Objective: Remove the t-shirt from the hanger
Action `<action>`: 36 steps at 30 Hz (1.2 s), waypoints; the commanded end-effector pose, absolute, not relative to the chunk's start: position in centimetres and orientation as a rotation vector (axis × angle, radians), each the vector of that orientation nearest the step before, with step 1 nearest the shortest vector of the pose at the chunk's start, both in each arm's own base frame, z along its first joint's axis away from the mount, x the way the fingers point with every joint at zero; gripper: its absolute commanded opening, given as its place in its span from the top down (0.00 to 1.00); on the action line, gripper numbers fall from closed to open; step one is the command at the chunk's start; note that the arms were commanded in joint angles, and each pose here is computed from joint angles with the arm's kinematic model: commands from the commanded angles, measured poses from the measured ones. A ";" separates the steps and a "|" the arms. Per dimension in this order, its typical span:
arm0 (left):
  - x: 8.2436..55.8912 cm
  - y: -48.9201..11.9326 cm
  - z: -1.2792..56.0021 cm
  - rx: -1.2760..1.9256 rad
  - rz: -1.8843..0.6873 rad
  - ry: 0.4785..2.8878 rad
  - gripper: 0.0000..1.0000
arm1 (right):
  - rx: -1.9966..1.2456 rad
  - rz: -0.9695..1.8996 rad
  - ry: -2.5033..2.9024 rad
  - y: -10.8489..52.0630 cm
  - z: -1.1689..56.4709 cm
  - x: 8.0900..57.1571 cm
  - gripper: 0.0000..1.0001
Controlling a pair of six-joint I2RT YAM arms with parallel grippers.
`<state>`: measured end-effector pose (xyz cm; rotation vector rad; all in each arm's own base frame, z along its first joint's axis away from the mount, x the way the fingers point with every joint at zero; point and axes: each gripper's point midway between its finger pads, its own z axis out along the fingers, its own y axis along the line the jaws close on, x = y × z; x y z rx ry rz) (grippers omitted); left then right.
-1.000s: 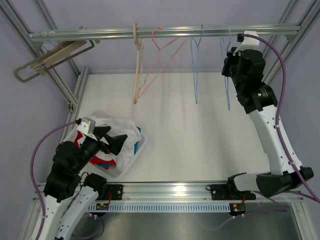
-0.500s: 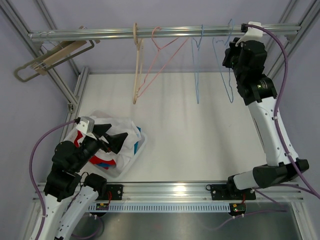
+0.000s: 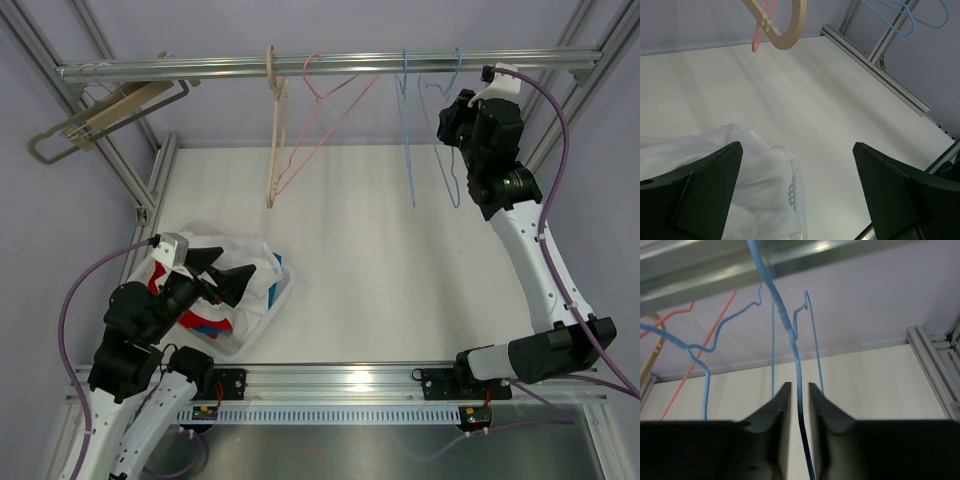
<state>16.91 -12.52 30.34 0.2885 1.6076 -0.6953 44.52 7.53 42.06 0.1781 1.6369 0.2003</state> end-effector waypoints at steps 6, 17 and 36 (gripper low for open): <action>16.4 -12.6 34.1 0.271 -0.737 1.508 0.01 | 0.278 0.220 1.616 5.7 42.2 39.3 0.01; 16.0 -11.2 36.5 0.204 -0.699 1.459 0.01 | 0.364 0.463 1.391 4.0 43.3 24.4 0.01; 14.5 -8.1 32.2 0.048 -0.625 1.527 0.01 | 0.433 0.532 1.340 2.1 37.4 15.6 0.01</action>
